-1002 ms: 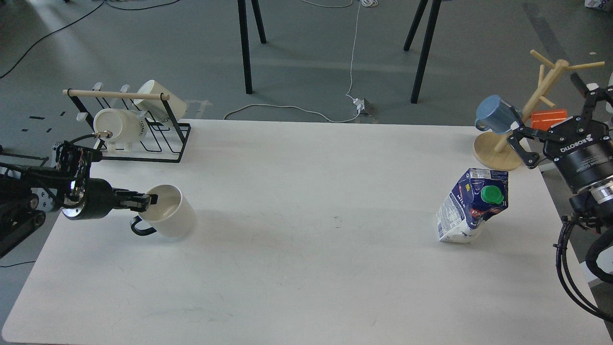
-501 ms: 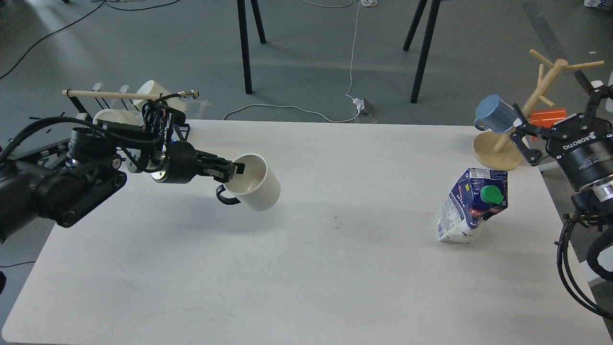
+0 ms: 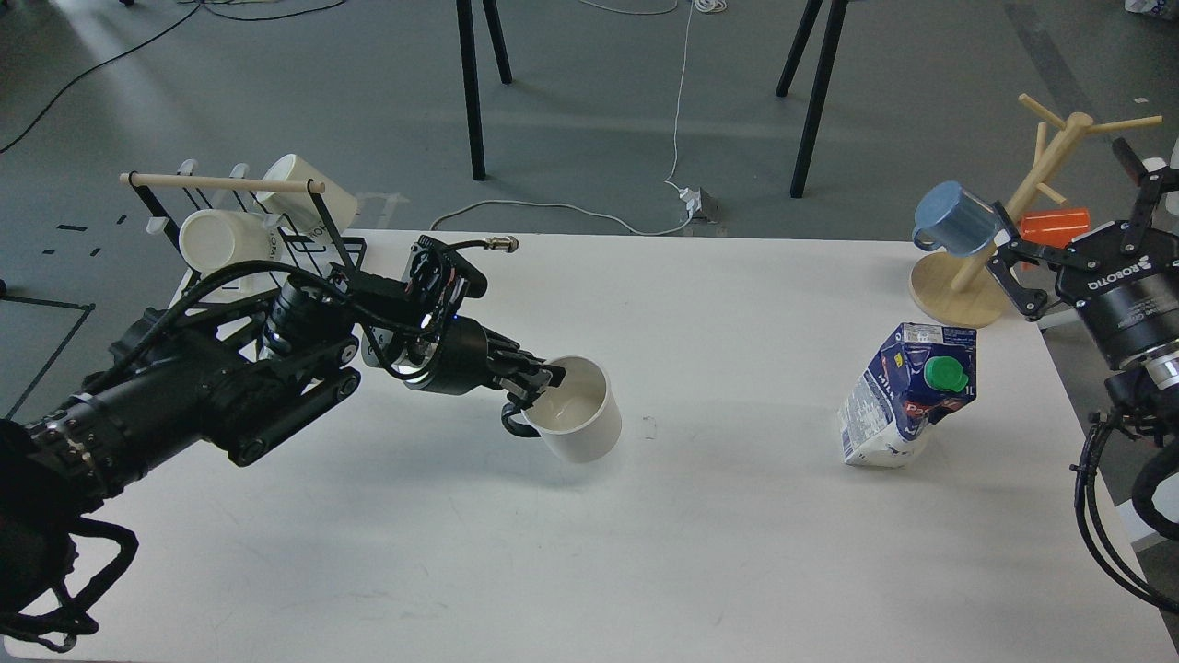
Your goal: Place cup and milk with both arms
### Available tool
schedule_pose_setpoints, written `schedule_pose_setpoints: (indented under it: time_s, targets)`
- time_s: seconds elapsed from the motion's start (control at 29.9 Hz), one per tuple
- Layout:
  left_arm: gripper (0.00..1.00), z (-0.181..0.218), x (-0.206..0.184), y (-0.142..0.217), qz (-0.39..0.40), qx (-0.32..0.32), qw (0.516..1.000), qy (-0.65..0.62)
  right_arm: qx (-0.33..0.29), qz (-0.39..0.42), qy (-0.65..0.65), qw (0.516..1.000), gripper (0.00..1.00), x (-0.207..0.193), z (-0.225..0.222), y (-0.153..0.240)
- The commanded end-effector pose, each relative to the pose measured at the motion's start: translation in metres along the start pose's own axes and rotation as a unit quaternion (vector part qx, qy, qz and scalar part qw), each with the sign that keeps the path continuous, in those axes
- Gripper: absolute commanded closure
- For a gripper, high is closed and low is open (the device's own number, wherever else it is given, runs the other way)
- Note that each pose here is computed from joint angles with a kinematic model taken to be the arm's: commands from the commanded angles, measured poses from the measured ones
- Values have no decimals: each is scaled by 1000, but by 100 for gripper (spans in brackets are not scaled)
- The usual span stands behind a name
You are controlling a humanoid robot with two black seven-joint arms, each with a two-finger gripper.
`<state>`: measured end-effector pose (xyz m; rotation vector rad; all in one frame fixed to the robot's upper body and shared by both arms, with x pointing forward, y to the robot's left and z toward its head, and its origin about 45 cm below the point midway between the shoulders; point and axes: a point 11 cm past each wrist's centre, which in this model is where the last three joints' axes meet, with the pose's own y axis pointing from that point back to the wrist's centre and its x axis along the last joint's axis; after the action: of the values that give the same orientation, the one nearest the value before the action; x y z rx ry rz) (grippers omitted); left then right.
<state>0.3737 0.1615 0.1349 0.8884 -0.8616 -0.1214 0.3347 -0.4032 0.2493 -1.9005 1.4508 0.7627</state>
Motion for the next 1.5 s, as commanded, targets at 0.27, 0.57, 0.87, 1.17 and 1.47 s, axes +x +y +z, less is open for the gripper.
schedule_pose_setpoints:
  time_s: [0.27,0.57,0.87,1.17,1.47]
  targets:
    - [85,2,-21,-7,-16,-2,1000,7,-1,1,0,1000,1,0,1,1]
    - [80,-1,-34,-8,-23,-2,1000,18,-2,2,0,1000,1,1,1,1]
    - [7,-2,-1,7,60,-34,993,98,0,-2,0,1000,1,-1,-1,0]
    - [5,-39,42,77,238,-118,905,331,65,-13,-61,996,1,-24,-43,-5]
    - [3,-107,24,183,408,-151,738,516,120,114,-183,969,1,15,-66,50]
